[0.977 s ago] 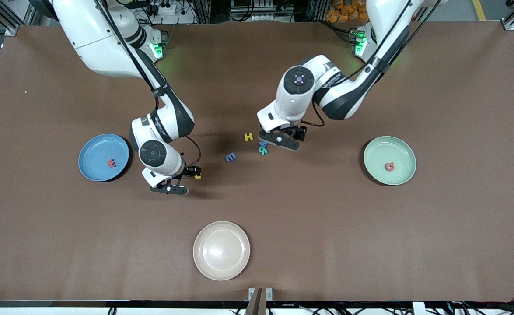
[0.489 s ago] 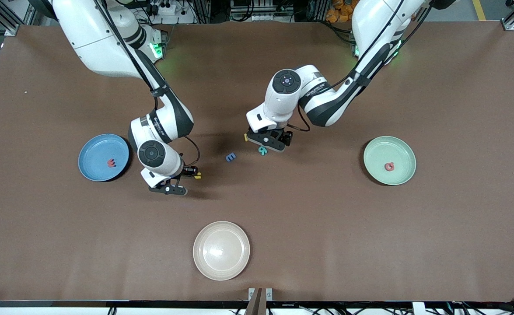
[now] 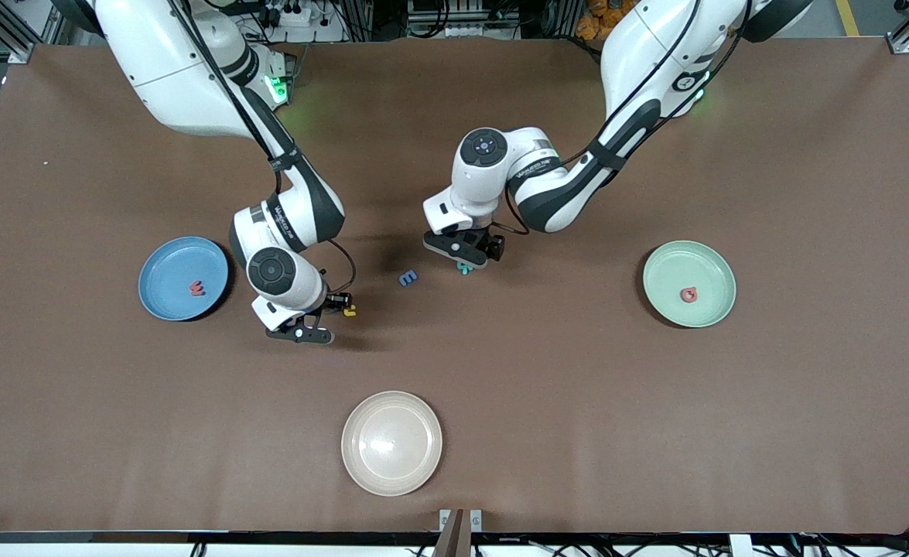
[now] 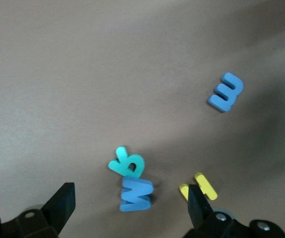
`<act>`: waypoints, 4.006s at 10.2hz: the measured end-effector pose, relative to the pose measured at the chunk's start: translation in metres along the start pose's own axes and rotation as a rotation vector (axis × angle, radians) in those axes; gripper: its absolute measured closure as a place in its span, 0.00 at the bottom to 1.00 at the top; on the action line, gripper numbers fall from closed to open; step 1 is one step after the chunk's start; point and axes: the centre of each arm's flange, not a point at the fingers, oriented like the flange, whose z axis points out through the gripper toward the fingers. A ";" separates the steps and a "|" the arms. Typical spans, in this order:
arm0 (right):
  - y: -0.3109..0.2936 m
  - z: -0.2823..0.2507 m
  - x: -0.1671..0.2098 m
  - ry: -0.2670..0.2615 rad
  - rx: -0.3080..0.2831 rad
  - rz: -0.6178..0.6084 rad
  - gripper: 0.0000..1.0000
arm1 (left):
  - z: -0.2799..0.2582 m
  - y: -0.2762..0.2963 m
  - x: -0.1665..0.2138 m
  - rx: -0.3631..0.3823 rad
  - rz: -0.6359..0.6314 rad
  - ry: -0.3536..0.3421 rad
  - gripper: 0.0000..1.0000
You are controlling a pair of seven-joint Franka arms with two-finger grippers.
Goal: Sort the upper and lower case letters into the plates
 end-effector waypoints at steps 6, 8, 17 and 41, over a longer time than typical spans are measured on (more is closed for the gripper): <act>-0.003 0.006 0.001 0.006 0.006 -0.003 0.43 | 0.033 -0.006 -0.008 0.015 -0.009 -0.048 0.00; -0.005 0.004 0.001 0.009 0.010 -0.005 0.62 | 0.044 -0.011 -0.006 0.013 -0.020 -0.040 0.00; 0.003 0.004 0.004 -0.008 -0.001 0.009 0.74 | 0.056 0.000 -0.004 -0.014 -0.058 -0.027 0.00; 0.277 -0.037 0.071 -0.298 0.188 -0.219 0.10 | 0.056 -0.003 -0.006 0.022 -0.053 -0.050 0.19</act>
